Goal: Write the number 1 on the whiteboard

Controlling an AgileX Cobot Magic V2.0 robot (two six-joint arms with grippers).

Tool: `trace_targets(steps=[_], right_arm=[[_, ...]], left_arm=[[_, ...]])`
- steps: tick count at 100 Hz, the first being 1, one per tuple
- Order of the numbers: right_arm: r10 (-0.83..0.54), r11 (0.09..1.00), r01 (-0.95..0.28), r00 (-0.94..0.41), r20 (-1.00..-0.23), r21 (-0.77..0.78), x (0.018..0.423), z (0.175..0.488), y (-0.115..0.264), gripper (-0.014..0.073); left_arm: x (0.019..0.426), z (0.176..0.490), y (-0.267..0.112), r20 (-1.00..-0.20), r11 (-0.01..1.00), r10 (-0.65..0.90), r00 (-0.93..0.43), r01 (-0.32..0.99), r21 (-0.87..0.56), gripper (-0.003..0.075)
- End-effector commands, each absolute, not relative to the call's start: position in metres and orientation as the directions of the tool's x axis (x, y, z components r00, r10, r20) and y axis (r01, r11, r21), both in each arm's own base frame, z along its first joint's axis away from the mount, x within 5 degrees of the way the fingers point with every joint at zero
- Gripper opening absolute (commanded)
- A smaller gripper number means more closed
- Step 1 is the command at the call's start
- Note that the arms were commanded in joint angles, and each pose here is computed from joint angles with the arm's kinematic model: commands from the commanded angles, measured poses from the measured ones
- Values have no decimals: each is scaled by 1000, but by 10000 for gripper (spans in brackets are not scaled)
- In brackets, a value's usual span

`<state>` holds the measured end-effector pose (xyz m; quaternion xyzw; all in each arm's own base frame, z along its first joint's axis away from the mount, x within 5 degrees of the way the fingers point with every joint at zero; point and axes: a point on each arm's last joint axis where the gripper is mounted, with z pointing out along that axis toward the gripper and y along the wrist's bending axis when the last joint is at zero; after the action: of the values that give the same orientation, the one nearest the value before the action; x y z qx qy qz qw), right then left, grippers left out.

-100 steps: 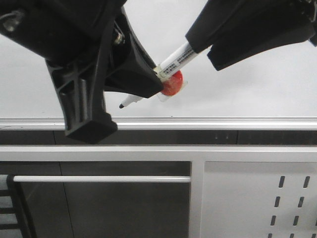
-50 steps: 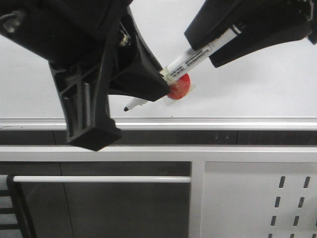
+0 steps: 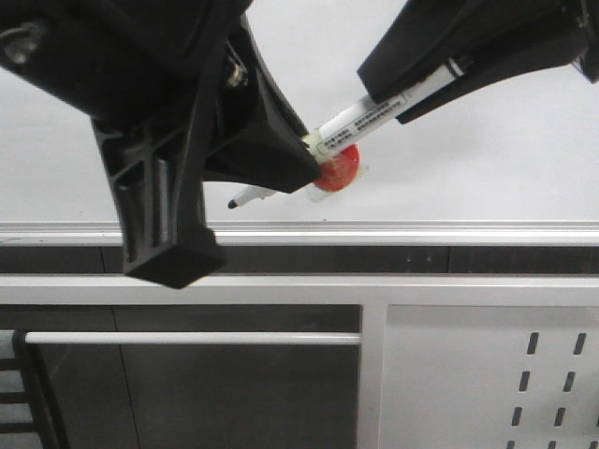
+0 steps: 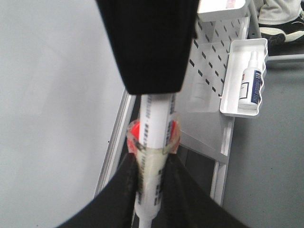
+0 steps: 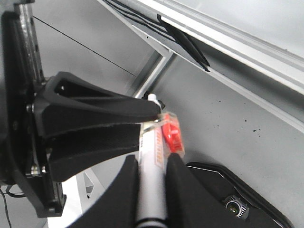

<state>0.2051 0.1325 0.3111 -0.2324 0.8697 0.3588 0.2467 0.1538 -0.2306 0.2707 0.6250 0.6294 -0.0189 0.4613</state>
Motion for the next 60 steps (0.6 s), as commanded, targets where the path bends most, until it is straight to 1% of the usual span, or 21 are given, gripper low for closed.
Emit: trace_targets(steps=[1,6,8,9,13,17,20,27,32,38,47,54,60], right_arm=[[-203,607,-607,-742,-638,513,204,326,134,-72],[-203,607,-607,-742,-638,513,204,326,134,-72],[-203,607,-607,-742,-638,513,204,326,134,-72],[-205,608,-607,-742,-639,511,204,325,134,-72],[-204,613,-608,-739,-642,505,204,325,133,-72],[-206,617,-612,-732,-649,495,205,325,133,-72],[-203,620,-615,-726,-657,488,206,325,133,-72],[-204,628,-628,-703,-682,459,207,327,132,-71],[-198,634,-630,-693,-694,448,208,328,131,-71],[-198,641,-637,-676,-710,428,208,330,130,-71],[-202,654,-650,-643,-739,386,208,332,128,-71],[-214,678,-658,-605,-767,329,207,336,124,-69],[-222,696,-660,-571,-790,282,203,339,119,-69]], left_arm=[[152,290,-234,-643,231,720,261,783,577,166],[152,290,-234,-639,227,721,267,780,583,288],[152,290,-234,-639,227,721,267,780,583,318],[152,290,-234,-639,227,721,267,780,583,347],[153,290,-233,-635,229,727,260,781,582,425],[153,290,-232,-636,239,732,245,782,575,472],[153,289,-231,-646,265,734,210,787,557,501],[154,289,-225,-668,346,737,103,791,504,510],[155,290,-218,-664,387,746,46,781,489,510],[154,293,-211,-655,418,756,5,766,488,509],[150,304,-200,-683,471,730,-32,748,468,497],[146,314,-192,-744,553,661,-94,731,399,456],[142,323,-185,-793,611,594,-136,718,334,392]])
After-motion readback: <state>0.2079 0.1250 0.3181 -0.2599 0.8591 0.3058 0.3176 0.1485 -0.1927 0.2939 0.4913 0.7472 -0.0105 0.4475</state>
